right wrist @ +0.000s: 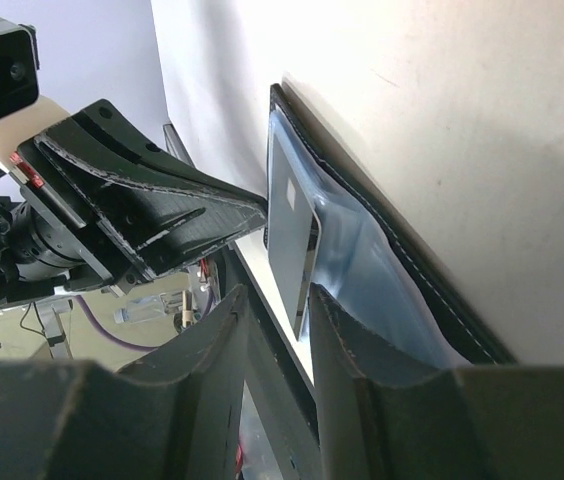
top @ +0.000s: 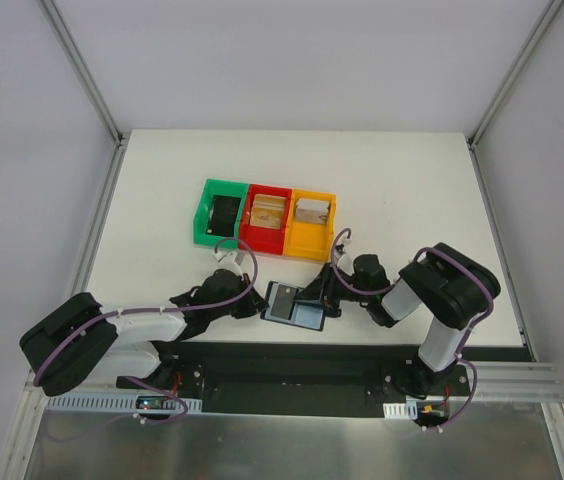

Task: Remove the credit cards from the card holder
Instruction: Remove the credit card from the card holder.

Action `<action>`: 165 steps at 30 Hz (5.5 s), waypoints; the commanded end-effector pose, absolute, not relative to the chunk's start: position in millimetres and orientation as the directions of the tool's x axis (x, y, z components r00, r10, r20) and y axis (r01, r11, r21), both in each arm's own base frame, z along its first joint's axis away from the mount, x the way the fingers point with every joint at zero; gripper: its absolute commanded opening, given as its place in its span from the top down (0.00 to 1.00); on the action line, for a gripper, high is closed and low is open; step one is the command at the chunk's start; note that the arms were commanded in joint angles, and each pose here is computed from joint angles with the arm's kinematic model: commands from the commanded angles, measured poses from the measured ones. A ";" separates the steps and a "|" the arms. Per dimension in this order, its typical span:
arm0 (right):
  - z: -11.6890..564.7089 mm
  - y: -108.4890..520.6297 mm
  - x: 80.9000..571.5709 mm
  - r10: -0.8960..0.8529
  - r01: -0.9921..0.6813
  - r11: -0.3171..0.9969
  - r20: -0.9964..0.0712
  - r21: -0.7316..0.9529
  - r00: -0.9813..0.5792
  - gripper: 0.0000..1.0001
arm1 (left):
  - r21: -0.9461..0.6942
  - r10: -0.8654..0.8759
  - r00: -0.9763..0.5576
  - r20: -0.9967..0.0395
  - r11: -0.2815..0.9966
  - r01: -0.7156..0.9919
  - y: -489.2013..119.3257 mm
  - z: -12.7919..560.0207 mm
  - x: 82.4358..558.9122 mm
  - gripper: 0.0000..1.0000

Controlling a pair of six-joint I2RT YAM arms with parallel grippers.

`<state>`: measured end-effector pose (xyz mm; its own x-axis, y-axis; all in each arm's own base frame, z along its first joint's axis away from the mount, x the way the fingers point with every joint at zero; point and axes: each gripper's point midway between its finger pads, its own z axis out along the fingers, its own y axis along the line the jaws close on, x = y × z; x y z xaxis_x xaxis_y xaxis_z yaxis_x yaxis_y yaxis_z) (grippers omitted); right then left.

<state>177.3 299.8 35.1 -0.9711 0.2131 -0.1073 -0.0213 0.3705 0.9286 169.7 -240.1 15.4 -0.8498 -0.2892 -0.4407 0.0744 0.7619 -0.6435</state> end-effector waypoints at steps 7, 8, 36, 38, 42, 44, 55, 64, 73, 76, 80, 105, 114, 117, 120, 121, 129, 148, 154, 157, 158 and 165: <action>47.3 313.7 181.3 0.185 -0.068 0.326 -0.134 0.943 -0.974 0.67 | -0.647 -0.266 -0.871 -0.413 0.758 0.075 -245.1 9.8 161.8 1.00; 45.9 312.8 181.2 0.187 -0.064 0.329 -0.131 0.942 -0.974 0.67 | -0.647 -0.266 -0.871 -0.413 0.758 0.075 -245.1 9.8 161.8 1.00; 49.6 318.9 181.2 0.190 -0.071 0.313 -0.135 0.947 -0.972 0.77 | -0.648 -0.257 -0.879 -0.401 0.758 0.074 -247.8 5.8 158.0 1.00; 49.6 318.3 181.6 0.192 -0.070 0.313 -0.136 0.947 -0.972 0.83 | -0.648 -0.259 -0.878 -0.404 0.758 0.074 -247.2 6.0 158.5 1.00; 49.7 315.9 181.1 0.197 -0.068 0.315 -0.135 0.947 -0.971 0.96 | -0.645 -0.265 -0.872 -0.410 0.760 0.072 -245.5 6.5 159.3 1.00; 50.0 314.4 180.9 0.199 -0.068 0.315 -0.136 0.947 -0.970 0.99 | -0.645 -0.273 -0.869 -0.413 0.761 0.067 -243.9 6.6 160.1 1.00; 45.2 301.6 176.0 0.205 -0.060 0.329 -0.134 0.942 -0.970 0.99 | -0.620 -0.302 -0.860 -0.411 0.784 0.021 -232.6 -1.1 160.6 1.00; 42.3 293.7 176.8 0.216 -0.053 0.337 -0.132 0.940 -0.967 0.99 | -0.613 -0.313 -0.857 -0.410 0.790 0.004 -228.4 -3.0 161.8 1.00; 37.8 287.8 174.0 0.219 -0.045 0.345 -0.127 0.937 -0.967 0.99 | -0.612 -0.324 -0.851 -0.413 0.791 -0.004 -225.4 -3.2 162.3 1.00; 38.4 287.9 175.0 0.221 -0.048 0.344 -0.131 0.938 -0.967 0.99 | -0.612 -0.325 -0.851 -0.413 0.791 -0.005 -225.1 -3.2 162.7 1.00; 37.4 286.2 175.5 0.225 -0.041 0.346 -0.126 0.937 -0.966 0.99 | -0.611 -0.328 -0.850 -0.412 0.791 -0.009 -223.8 -4.0 162.4 1.00; 43.7 293.0 180.5 0.216 -0.043 0.313 -0.115 0.949 -0.970 0.71 | -0.631 -0.303 -0.866 -0.398 0.776 0.019 -236.2 1.2 162.4 1.00; 46.2 301.9 180.8 0.203 -0.043 0.298 -0.107 0.954 -0.973 0.69 | -0.639 -0.305 -0.867 -0.394 0.769 0.020 -240.0 3.6 164.1 1.00; 46.0 303.4 180.6 0.200 -0.044 0.298 -0.107 0.954 -0.974 0.69 | -0.638 -0.304 -0.868 -0.392 0.770 0.018 -239.8 2.7 163.3 1.00; 45.1 303.8 180.0 0.197 -0.041 0.299 -0.103 0.953 -0.975 0.68 | -0.638 -0.304 -0.869 -0.390 0.770 0.017 -240.0 2.2 163.0 1.00; 44.6 304.0 179.7 0.197 -0.040 0.300 -0.103 0.953 -0.975 0.68 | -0.639 -0.306 -0.869 -0.389 0.769 0.015 -240.1 2.1 163.1 1.00; 47.0 305.2 180.1 0.198 -0.043 0.288 -0.103 0.957 -0.975 0.68 | -0.641 -0.302 -0.871 -0.387 0.768 0.019 -242.1 2.3 162.6 1.00; 52.8 312.2 182.2 0.195 -0.041 0.259 -0.094 0.965 -0.976 0.67 | -0.642 -0.285 -0.876 -0.388 0.766 0.034 -250.2 2.5 161.9 1.00; 53.8 314.9 183.1 0.192 -0.041 0.256 -0.092 0.966 -0.977 0.67 | -0.650 -0.271 -0.886 -0.375 0.759 0.042 -254.5 3.1 159.0 1.00; 53.4 316.7 183.2 0.190 -0.039 0.255 -0.090 0.966 -0.978 0.67 | -0.651 -0.264 -0.889 -0.373 0.758 0.048 -256.2 3.4 157.7 1.00; 53.2 317.2 183.0 0.188 -0.041 0.255 -0.091 0.966 -0.978 0.67 | -0.650 -0.264 -0.889 -0.374 0.758 0.048 -256.4 3.4 158.1 1.00; 51.1 319.5 182.0 0.177 -0.035 0.256 -0.082 0.966 -0.981 0.67 | -0.652 -0.259 -0.890 -0.375 0.756 0.055 -259.0 4.2 157.9 1.00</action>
